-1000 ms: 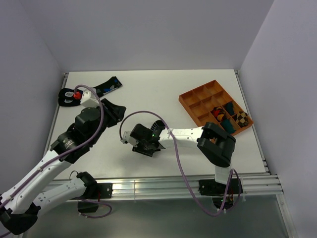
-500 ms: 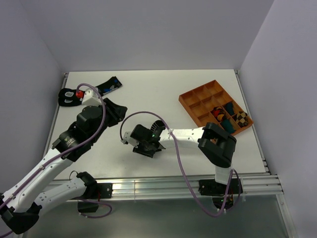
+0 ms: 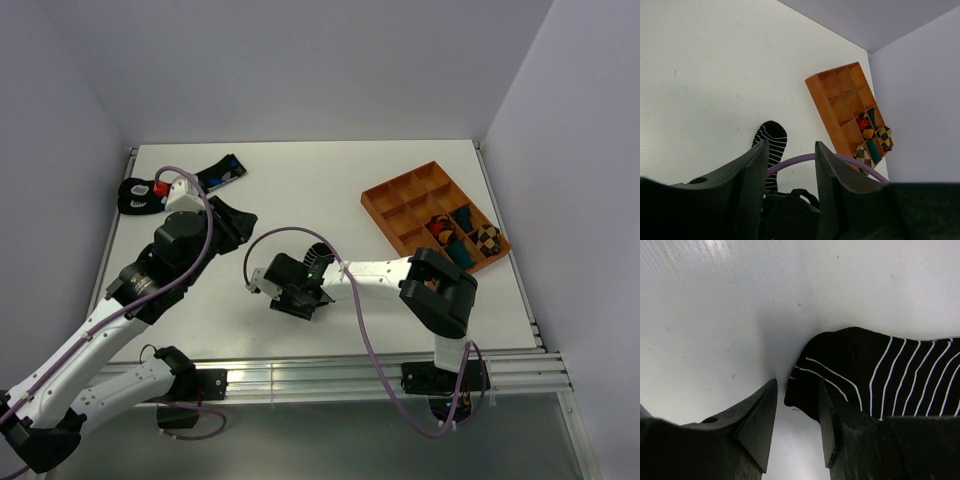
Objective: Roll the socks
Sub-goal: Roll the sock at the center of the board.
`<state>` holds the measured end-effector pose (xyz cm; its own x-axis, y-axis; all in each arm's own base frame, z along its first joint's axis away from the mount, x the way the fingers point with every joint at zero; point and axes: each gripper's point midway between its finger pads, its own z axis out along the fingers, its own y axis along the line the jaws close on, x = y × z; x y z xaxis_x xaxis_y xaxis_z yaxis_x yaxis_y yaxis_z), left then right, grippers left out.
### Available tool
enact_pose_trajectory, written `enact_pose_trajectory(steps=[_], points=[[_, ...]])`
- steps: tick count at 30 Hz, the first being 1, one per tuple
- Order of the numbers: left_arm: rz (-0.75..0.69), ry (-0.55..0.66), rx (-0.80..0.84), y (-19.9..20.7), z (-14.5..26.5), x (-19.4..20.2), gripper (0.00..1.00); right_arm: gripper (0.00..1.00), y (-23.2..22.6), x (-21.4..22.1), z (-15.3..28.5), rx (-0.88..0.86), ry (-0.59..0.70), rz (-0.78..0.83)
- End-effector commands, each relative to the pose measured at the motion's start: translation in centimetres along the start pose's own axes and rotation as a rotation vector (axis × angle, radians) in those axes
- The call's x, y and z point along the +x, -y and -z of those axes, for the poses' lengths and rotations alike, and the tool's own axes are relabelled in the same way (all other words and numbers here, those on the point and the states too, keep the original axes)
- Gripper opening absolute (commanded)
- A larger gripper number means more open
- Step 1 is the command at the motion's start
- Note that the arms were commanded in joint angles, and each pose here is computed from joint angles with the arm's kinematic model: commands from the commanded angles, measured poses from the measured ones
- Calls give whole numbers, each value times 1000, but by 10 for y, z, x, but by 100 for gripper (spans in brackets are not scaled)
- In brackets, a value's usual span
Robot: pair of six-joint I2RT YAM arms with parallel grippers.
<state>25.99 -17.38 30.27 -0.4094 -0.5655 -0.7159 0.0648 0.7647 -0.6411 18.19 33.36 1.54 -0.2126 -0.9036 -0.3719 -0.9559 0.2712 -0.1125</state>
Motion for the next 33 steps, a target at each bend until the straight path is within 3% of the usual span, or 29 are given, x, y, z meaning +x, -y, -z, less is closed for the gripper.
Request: enact_pose_trajectory(steps=[1, 7, 10, 18, 23, 26, 33], points=[[-11, 10, 33, 6, -4, -3, 47, 43, -2, -1, 7, 4, 8, 5], [-9, -10, 23, -9, -16, 13, 47, 25, -16, -6, 12, -94, 28, 27], [-3, -19, 35, -16, -23, 24, 47, 22, -28, -12, 26, -229, 64, 23], [19, 1, 82, -37, -26, 47, 43, 21, -20, -21, 51, -511, 110, -78], [38, -6, 104, -51, -26, 65, 32, 21, -9, -17, 58, -694, 86, -205], [50, -9, 157, -56, -26, 79, 26, 21, -3, -16, 55, -753, 65, -256], [34, -19, 322, -67, -21, 119, 22, 20, 1, -4, 35, -830, 2, -350]])
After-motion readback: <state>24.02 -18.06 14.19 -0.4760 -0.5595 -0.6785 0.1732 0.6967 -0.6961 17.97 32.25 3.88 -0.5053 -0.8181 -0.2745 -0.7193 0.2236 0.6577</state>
